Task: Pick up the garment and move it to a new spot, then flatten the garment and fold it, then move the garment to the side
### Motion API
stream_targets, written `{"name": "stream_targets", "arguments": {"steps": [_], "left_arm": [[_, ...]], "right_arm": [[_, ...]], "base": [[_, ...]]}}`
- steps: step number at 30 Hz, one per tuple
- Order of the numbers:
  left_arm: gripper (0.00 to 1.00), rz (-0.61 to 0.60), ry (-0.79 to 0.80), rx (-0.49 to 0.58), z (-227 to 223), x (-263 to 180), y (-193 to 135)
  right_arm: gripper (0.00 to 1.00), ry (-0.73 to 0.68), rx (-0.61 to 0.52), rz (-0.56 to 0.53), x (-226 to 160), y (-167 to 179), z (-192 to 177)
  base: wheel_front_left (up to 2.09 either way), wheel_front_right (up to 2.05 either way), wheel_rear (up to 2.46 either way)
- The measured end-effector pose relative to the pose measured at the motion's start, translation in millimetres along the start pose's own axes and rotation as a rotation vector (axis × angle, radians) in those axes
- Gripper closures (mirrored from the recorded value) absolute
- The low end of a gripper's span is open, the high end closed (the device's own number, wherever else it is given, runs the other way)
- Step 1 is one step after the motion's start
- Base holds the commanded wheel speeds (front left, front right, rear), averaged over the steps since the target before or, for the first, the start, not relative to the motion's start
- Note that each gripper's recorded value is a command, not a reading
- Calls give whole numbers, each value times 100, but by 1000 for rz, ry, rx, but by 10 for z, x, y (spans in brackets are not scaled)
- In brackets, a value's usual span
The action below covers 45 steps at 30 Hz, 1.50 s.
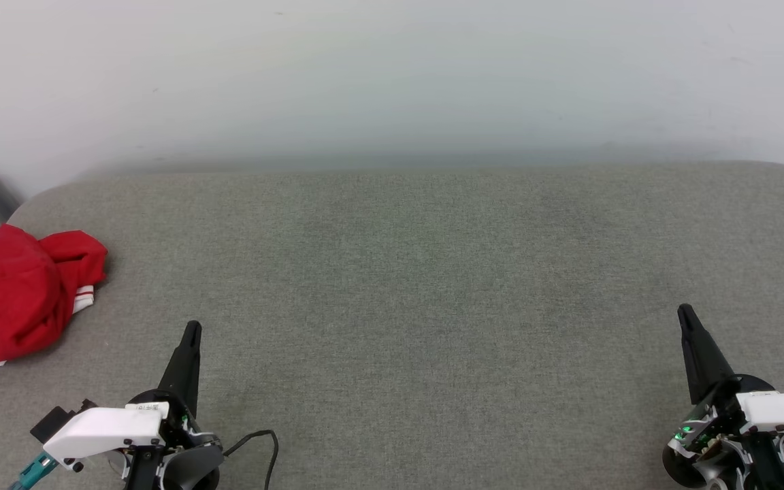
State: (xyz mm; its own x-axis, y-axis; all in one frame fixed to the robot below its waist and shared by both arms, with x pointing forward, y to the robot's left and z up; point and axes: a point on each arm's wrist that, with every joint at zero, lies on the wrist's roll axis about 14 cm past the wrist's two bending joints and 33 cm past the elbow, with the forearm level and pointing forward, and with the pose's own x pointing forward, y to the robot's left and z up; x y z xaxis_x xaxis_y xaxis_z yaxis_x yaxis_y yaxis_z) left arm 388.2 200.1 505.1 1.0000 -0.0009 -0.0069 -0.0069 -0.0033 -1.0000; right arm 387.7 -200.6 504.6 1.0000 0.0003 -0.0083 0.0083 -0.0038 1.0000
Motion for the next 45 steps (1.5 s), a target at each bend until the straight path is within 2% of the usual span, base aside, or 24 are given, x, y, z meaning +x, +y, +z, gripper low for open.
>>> {"name": "stream_targets", "arguments": {"steps": [45], "left_arm": [[100, 0, 0, 0, 0, 0, 0]], "right_arm": [[100, 0, 0, 0, 0, 0, 0]], "base": [[0, 0, 0]]}}
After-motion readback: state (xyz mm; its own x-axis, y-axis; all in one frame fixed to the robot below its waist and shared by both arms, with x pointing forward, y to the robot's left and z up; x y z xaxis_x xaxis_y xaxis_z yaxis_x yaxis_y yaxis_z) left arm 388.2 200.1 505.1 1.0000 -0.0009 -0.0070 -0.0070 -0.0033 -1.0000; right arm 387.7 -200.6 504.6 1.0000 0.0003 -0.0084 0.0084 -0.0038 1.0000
